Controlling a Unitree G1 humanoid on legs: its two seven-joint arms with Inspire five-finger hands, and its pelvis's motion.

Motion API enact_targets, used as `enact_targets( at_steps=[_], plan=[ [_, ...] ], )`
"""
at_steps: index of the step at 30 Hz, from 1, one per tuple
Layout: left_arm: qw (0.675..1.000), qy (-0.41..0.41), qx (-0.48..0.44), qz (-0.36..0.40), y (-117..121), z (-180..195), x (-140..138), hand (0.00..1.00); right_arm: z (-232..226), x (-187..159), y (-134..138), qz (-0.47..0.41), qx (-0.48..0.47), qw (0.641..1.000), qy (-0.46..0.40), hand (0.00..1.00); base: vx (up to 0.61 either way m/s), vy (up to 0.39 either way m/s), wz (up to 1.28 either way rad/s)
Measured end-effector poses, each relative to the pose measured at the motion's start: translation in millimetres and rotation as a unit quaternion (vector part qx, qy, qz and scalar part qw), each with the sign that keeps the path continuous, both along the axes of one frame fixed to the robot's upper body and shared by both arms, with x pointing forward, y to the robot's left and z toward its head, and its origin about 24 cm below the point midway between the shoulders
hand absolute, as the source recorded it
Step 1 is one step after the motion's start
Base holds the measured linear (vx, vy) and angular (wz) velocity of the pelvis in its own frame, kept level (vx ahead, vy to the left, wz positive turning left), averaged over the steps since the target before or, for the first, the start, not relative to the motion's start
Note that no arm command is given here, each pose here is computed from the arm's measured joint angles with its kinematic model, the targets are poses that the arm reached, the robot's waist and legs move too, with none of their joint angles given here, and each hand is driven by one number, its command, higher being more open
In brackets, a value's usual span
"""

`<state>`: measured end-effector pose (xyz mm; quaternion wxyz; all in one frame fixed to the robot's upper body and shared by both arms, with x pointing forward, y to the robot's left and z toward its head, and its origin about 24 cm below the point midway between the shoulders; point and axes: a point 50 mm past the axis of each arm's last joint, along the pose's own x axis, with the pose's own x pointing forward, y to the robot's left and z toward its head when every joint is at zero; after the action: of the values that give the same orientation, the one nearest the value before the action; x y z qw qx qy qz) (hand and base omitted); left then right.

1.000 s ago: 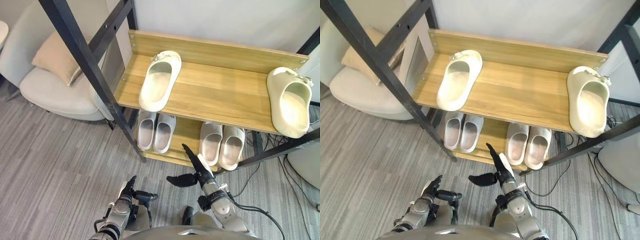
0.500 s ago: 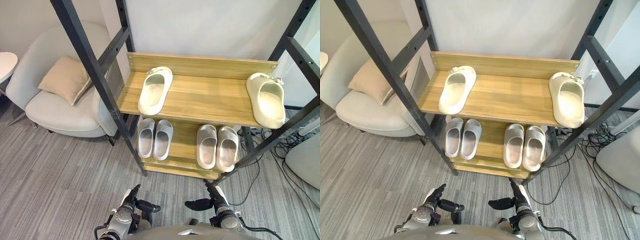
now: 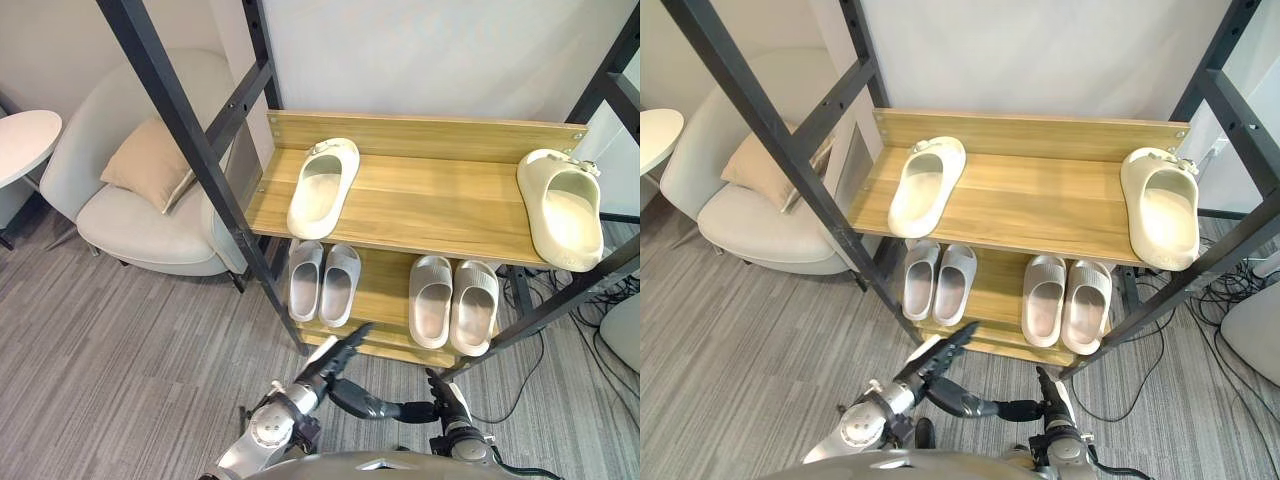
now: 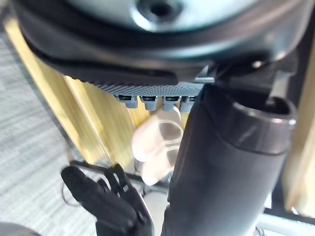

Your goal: Organize the slippers on the shoe rack

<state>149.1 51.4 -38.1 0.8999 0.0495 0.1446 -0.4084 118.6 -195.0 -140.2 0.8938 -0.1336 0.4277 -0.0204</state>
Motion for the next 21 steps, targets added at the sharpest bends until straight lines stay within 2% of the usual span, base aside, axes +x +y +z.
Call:
enact_targets(
  at_steps=[2,7,17,21],
  plan=[
    [0.999,-0.016,-0.029,-0.038,-14.8,13.2,-0.9,1.0,0.2,0.1,-1.2,0.001,-0.001,1.0,0.0,1.0,0.0,0.0,0.0],
    [0.994,-0.049,-0.086,-0.052,-27.5,40.7,8.8,1.0,0.5,-1.3,-5.8,0.005,-0.007,1.0,0.003,1.0,-0.02,0.004,0.0],
    [0.969,-0.122,-0.216,0.002,-31.4,106.9,27.7,1.0,-1.8,-4.4,-3.3,0.018,-0.004,1.0,0.013,1.0,0.0,0.001,0.01],
    [0.94,-0.175,-0.292,0.032,-30.3,146.3,32.6,1.0,-8.2,-8.3,-0.2,0.023,-0.009,0.999,0.036,1.0,-0.01,0.003,0.05]
  ],
)
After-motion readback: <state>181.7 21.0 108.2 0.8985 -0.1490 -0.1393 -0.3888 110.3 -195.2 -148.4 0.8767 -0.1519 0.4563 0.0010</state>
